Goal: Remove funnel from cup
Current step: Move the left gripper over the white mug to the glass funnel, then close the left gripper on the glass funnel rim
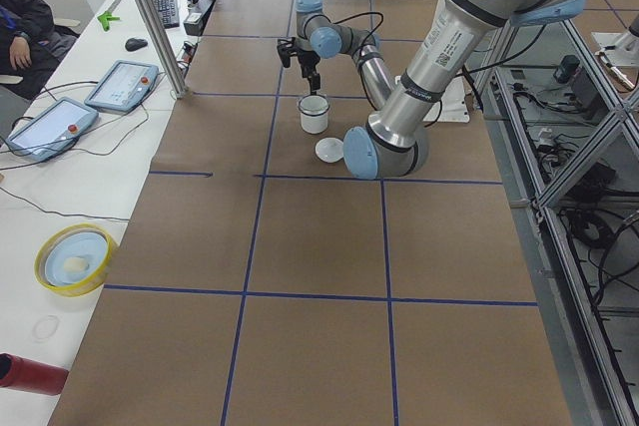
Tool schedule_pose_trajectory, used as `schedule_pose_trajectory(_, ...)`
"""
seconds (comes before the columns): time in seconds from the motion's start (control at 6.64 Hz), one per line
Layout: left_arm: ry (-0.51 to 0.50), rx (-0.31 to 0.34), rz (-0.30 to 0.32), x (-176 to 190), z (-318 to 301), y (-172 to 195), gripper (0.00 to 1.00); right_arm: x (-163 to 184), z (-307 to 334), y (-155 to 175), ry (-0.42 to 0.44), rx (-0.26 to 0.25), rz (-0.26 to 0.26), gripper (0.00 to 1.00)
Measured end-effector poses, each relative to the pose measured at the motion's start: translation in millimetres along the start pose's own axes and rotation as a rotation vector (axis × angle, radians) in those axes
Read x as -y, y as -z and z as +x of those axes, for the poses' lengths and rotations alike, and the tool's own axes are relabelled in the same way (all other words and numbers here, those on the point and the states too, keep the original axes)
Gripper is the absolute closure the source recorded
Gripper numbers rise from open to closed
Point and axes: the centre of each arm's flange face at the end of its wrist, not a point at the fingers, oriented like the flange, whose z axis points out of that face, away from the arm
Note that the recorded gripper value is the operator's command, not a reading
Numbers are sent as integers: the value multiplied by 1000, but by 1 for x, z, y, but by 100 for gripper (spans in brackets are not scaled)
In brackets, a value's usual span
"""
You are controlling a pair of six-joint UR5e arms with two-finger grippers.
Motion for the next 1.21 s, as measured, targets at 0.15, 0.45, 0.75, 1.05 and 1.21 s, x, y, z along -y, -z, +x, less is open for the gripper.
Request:
schedule_pose_trajectory(0.15,-15,8,7,-2,1,-5,0,0,0,0,0,0,0,0)
schedule_pose_trajectory(0.45,-48,14,25,-9,6,-16,3,0,0,0,0,0,0,0)
schedule_pose_trajectory(0.75,-82,15,54,-9,15,-26,9,0,0,0,0,0,0,0)
schedule_pose_trajectory(1.05,-99,11,60,-10,18,-26,9,0,0,0,0,0,0,0)
schedule_pose_trajectory(1.21,-102,10,61,-10,19,-26,24,0,0,0,0,0,0,0)
